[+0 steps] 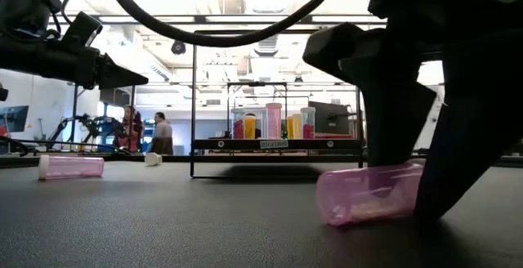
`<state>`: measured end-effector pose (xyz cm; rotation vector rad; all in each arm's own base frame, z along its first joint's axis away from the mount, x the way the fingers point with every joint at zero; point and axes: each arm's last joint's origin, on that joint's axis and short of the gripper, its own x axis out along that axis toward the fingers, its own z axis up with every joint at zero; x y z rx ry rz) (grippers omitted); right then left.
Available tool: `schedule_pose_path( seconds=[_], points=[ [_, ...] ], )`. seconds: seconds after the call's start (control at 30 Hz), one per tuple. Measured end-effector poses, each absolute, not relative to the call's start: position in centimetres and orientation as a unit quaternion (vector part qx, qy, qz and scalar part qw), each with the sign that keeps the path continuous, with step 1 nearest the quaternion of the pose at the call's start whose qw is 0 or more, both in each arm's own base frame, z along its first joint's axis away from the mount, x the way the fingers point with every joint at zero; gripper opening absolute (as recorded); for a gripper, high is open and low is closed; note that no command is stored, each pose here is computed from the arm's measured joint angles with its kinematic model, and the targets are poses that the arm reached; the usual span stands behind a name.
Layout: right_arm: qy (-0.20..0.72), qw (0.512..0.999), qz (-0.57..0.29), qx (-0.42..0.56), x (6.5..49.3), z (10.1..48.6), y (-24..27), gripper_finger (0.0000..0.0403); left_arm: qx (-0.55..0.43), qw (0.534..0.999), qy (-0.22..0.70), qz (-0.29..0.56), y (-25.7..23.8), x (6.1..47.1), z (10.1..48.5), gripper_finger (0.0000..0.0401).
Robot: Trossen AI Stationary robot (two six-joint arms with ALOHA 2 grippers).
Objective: Pick and place medicine bottles onto shelf by color
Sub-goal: Put the bottom pink medicine bottle on the shelf aligned with the other pink medicine bottle
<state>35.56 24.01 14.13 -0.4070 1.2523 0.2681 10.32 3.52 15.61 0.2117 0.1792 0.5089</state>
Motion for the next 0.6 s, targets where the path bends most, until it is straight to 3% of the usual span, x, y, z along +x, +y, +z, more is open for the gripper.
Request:
schedule_pose_path(
  seconds=[0.23, 0.6],
  points=[
    [0.632, 0.769, 0.025, -0.092, 34.4, 14.6, 23.4, 0.0103, 0.104, 0.958, 0.088, 0.251, 3.5, 10.3, 15.6, 0.0199],
    [0.669, 0.679, -0.285, 0.097, 31.3, 16.4, 21.2, 0.0114, 0.104, 0.958, 0.088, 0.251, 3.5, 10.3, 15.6, 0.0199]
  ],
)
